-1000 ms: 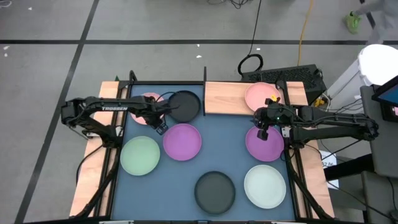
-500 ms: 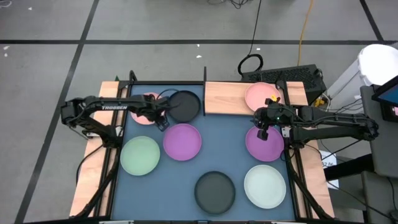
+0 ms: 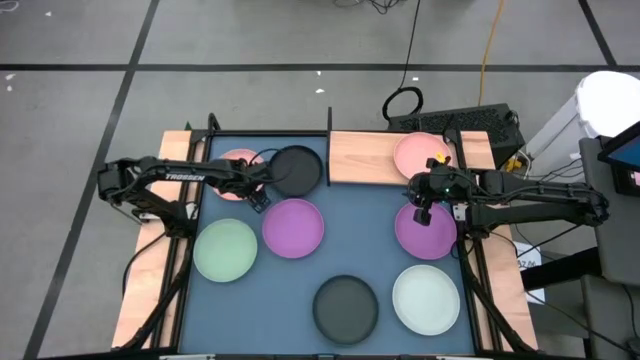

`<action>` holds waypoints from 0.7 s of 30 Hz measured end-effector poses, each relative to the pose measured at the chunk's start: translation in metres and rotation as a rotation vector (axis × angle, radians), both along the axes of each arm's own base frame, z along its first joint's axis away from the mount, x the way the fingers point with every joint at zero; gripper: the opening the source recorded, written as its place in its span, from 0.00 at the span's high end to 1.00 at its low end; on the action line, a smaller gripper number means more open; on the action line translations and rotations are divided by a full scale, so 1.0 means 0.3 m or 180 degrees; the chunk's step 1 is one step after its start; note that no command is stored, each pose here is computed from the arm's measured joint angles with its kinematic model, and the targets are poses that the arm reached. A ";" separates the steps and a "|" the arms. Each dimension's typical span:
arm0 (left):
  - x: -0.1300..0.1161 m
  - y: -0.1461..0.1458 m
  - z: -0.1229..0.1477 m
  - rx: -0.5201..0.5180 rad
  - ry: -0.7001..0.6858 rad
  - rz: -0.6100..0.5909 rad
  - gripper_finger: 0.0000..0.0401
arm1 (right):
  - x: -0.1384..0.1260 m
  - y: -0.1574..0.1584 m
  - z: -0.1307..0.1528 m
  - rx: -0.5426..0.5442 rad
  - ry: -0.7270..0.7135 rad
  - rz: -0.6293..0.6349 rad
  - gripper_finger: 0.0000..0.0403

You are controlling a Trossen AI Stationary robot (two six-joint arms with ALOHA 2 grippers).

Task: Place and stack plates onto a shelf
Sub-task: Put the pink plate on the shelf

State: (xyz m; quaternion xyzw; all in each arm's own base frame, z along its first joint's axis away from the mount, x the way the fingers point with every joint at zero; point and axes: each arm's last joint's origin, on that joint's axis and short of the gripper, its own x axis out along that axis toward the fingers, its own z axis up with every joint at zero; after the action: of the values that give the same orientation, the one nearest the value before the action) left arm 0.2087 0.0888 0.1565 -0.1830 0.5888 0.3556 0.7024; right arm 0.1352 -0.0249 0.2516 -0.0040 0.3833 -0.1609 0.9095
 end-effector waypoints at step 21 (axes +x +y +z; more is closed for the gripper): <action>-0.009 -0.009 -0.016 -0.0110 0.0106 -0.0456 0.97 | 0.000 0.000 0.000 -0.0001 0.0000 -0.0001 0.83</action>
State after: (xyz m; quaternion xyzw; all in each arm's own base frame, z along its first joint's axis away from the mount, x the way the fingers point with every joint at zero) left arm 0.2062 0.0860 0.1516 -0.1466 0.6181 0.2972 0.7128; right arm 0.1352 -0.0249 0.2516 -0.0041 0.3832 -0.1611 0.9095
